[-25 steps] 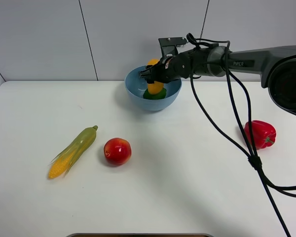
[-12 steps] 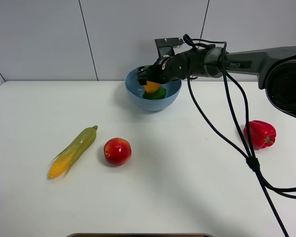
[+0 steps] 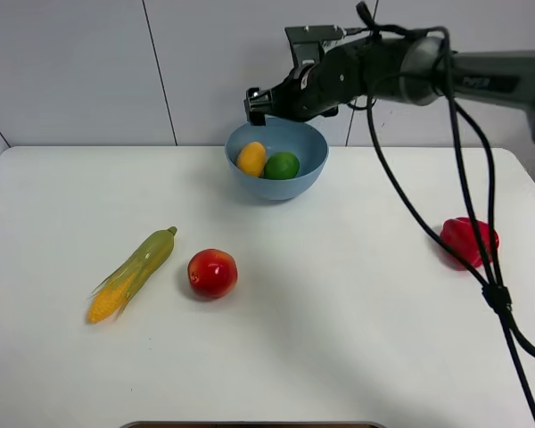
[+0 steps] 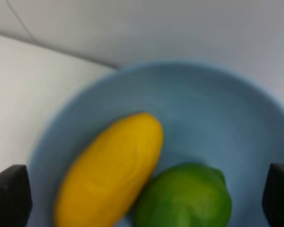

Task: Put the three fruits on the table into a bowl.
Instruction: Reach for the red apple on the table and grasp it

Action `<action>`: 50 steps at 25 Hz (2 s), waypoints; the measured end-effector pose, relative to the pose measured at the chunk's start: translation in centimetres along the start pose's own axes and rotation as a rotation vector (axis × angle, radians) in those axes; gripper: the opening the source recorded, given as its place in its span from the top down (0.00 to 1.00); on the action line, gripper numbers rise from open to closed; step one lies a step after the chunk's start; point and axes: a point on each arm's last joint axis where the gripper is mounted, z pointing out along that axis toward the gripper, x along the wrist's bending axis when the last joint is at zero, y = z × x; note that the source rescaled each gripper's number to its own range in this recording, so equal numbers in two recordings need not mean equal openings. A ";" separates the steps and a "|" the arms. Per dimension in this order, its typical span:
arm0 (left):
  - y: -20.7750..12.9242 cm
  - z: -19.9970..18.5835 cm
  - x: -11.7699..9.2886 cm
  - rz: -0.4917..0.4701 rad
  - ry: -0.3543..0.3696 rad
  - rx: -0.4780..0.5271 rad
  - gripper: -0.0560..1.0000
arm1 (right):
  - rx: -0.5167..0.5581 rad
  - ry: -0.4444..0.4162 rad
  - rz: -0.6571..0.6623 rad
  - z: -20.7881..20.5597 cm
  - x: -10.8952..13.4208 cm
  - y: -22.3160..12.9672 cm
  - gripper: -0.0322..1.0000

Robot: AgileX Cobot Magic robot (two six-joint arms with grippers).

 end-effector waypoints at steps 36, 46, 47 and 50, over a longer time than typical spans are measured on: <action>0.0 0.0 0.0 0.000 0.000 0.000 0.22 | -0.316 -0.177 -0.230 -48.5 -2.5 0.4 0.00; 0.0 0.0 0.0 0.000 0.000 0.000 0.22 | -0.517 -0.375 -0.128 -57.7 -3.3 -6.1 0.00; 0.0 0.0 0.0 0.000 0.000 0.000 0.22 | -0.524 -0.394 -0.122 -58.0 -3.2 -6.9 0.00; 0.0 0.0 0.0 0.001 0.000 0.000 0.22 | -0.523 -0.449 -0.101 -58.1 -2.9 -9.4 0.00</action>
